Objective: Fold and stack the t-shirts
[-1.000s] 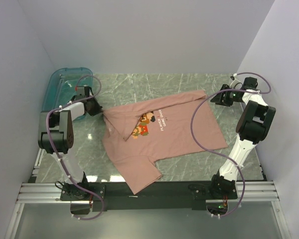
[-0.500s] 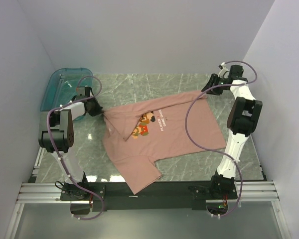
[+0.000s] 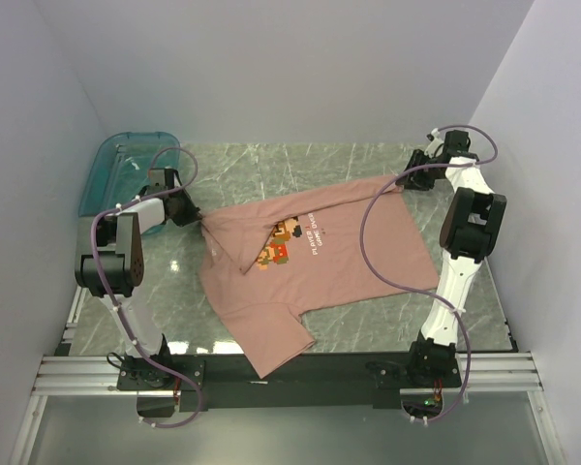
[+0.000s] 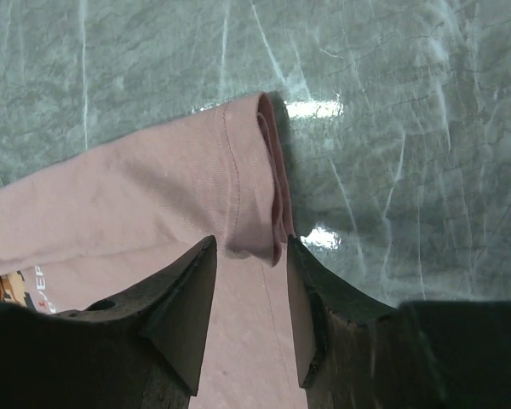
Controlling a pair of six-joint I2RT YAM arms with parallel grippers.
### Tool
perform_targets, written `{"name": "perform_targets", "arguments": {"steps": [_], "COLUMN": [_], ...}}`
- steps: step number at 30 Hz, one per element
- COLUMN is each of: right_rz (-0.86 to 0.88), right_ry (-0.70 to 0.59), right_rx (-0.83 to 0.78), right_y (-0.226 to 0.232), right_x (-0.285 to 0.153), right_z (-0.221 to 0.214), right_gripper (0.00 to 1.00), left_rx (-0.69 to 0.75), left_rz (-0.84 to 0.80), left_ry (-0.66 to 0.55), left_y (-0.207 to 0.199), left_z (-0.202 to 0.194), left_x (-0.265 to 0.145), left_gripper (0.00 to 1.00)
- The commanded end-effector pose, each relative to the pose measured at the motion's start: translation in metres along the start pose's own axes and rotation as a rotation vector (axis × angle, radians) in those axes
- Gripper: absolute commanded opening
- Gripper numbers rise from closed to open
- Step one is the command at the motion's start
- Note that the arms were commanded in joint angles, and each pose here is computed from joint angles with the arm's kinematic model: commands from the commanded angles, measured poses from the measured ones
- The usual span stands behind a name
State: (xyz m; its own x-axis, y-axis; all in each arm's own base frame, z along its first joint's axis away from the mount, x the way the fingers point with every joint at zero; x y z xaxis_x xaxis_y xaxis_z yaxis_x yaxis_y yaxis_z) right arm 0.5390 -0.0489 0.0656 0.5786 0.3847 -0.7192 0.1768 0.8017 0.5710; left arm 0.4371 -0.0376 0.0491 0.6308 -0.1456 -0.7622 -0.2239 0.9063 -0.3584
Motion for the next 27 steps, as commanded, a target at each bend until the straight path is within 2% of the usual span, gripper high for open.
{"name": "perform_targets", "arguments": {"steps": [1, 13, 16, 20, 27], "right_rz": [-0.005, 0.038, 0.044, 0.037, -0.012], "right_ry": [-0.037, 0.006, 0.006, -0.007, -0.068], "right_rx": [0.001, 0.036, 0.034, 0.035, 0.024], "right_y": [0.003, 0.004, 0.005, 0.001, -0.015], "right_x": [-0.006, 0.003, 0.004, -0.001, -0.022], "right_z": [0.012, 0.003, 0.004, 0.007, 0.019], "right_gripper": [0.45, 0.27, 0.19, 0.00, 0.00], "left_rx": [0.028, 0.027, 0.029, 0.031, 0.036], "left_rz": [-0.036, -0.039, -0.037, -0.034, -0.026], "left_ry": [-0.048, -0.045, -0.043, -0.046, -0.050], "left_y": [-0.010, -0.011, -0.010, -0.010, -0.010], "left_z": [0.021, 0.021, 0.021, 0.022, 0.023], "left_x": [-0.006, -0.005, -0.006, -0.007, -0.008], "left_gripper": [0.01, 0.01, 0.01, 0.01, 0.00]}}
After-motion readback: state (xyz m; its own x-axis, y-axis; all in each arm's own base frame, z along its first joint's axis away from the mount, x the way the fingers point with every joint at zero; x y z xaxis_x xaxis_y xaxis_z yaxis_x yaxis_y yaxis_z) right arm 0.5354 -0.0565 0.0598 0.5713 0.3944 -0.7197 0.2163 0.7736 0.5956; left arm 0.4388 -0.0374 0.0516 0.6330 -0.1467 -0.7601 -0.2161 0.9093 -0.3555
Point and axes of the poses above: each gripper's point midway between its finger pads, its own x axis out along the fingers, its own y axis along the line the jaws close on, z = x × y, the point moved 2 cm from there along -x, back along the fingers, and after that the axes turned 11 degrees about x, right-handed, at the moved point
